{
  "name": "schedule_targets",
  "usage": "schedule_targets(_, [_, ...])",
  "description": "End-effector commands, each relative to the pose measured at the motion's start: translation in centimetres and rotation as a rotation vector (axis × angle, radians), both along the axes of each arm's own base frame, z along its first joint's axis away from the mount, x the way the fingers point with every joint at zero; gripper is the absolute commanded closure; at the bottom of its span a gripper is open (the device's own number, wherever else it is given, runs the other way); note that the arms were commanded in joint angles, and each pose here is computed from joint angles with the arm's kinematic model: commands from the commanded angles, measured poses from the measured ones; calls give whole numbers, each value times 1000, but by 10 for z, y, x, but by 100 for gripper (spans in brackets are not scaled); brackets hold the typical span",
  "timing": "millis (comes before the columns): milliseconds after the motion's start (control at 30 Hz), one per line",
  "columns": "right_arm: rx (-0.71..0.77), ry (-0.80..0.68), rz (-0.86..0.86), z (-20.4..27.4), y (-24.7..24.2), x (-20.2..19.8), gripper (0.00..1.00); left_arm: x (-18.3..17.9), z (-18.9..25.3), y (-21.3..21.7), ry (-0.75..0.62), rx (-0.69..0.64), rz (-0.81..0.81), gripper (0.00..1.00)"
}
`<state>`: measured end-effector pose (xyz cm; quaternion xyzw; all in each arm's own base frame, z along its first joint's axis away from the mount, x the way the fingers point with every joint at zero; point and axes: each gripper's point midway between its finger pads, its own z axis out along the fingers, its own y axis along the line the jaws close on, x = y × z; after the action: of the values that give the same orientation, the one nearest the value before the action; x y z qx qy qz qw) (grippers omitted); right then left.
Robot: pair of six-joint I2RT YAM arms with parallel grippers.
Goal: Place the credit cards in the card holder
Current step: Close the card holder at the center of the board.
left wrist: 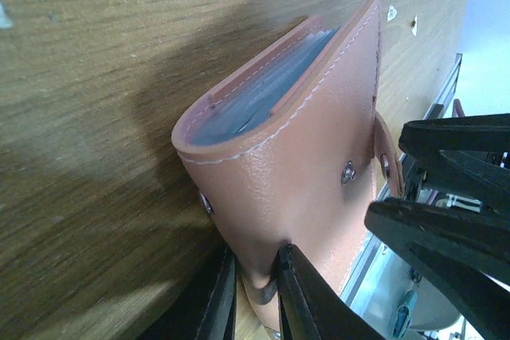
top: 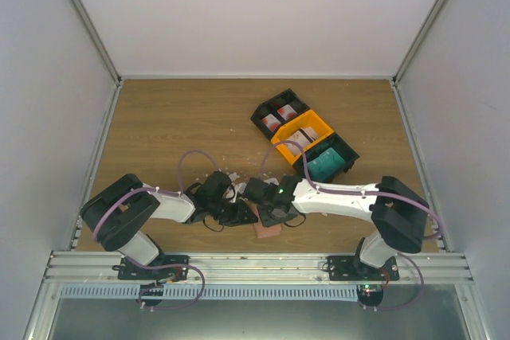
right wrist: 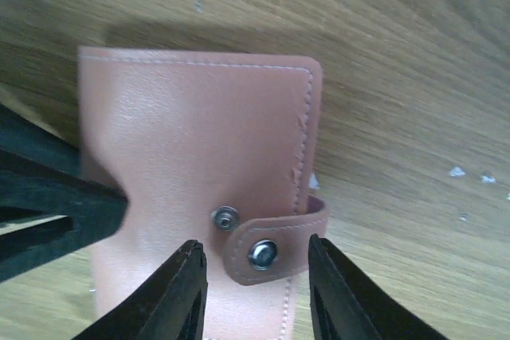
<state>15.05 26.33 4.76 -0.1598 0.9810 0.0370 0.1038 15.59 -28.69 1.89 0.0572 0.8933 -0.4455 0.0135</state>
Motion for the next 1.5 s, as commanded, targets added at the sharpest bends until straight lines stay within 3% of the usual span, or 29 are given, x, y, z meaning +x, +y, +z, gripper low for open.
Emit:
schedule_targets(0, [-156,-34,-42,3,-22,1,68,2,-19,15,3,95,50,80])
schedule_targets(167, [-191,-47,-65,9,-24,3,85,2,-19,14,-2,85,45,80])
schedule_targets(467, [-201,-38,-70,8,-24,2,99,0,-20,13,1,75,42,80])
schedule_targets(733, [-176,-25,-59,2,-21,0,99,-1,-21,14,5,77,43,79])
schedule_targets(1000, [-27,-17,15,9,5,0,99,-1,-24,15,8,85,48,76])
schedule_targets(1467, [14,16,47,2,14,-1,99,-1,-24,15,2,86,42,80])
